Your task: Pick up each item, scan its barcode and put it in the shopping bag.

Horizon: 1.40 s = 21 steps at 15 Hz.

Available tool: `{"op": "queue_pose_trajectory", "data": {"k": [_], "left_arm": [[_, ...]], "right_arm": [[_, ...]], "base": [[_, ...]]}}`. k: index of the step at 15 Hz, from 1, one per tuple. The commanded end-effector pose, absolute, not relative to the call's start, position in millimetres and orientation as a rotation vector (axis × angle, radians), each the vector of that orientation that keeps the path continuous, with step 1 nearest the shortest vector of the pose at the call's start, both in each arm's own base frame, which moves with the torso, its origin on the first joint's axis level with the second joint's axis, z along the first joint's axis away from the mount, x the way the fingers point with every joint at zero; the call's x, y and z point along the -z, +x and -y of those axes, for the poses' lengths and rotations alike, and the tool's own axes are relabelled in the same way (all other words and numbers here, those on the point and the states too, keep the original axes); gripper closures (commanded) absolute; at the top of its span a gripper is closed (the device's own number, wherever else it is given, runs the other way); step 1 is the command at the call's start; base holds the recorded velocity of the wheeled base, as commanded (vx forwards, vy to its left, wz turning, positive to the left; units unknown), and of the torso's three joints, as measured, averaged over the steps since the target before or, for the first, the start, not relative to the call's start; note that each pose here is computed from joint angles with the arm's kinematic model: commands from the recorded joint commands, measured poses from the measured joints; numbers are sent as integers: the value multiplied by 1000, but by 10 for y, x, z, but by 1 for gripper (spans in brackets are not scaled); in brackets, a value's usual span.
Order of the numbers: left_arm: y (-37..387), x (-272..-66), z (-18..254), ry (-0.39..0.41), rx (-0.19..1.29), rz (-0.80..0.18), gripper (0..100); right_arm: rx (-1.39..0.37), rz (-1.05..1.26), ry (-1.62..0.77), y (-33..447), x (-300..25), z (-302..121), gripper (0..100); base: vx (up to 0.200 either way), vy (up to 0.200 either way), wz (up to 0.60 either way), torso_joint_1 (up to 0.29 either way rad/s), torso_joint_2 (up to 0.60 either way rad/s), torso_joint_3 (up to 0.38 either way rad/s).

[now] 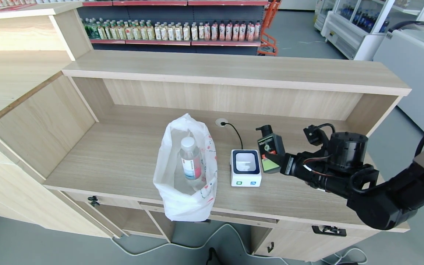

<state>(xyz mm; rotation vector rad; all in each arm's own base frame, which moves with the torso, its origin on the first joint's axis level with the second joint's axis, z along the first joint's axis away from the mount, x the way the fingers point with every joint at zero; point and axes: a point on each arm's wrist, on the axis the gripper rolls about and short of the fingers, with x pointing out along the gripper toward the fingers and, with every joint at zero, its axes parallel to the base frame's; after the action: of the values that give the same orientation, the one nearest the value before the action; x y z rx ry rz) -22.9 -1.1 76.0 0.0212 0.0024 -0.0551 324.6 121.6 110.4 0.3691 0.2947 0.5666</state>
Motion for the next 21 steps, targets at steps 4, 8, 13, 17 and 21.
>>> {"op": "queue_pose_trajectory", "data": {"k": [4,8,13,17,21], "left_arm": [[-230,-759,11,21,55,-2,100],[-230,-759,11,21,55,-2,100],[-230,-759,11,21,55,-2,100],[-229,-759,11,21,54,-2,100],[-230,-759,11,21,55,-2,100]], "right_arm": [[-582,-302,411,3381,-1050,-1338,100],[-590,-288,412,3510,-1020,-1394,100],[-596,-298,414,3606,-930,-1456,100],[-609,-306,456,3674,-898,-1555,100],[-616,-318,465,3717,-830,-1619,100]], "base": [[0,0,0,0,0,0],[0,0,0,0,0,0],[0,0,0,0,0,0],[0,0,0,0,0,0],[0,0,0,0,0,0]]}}
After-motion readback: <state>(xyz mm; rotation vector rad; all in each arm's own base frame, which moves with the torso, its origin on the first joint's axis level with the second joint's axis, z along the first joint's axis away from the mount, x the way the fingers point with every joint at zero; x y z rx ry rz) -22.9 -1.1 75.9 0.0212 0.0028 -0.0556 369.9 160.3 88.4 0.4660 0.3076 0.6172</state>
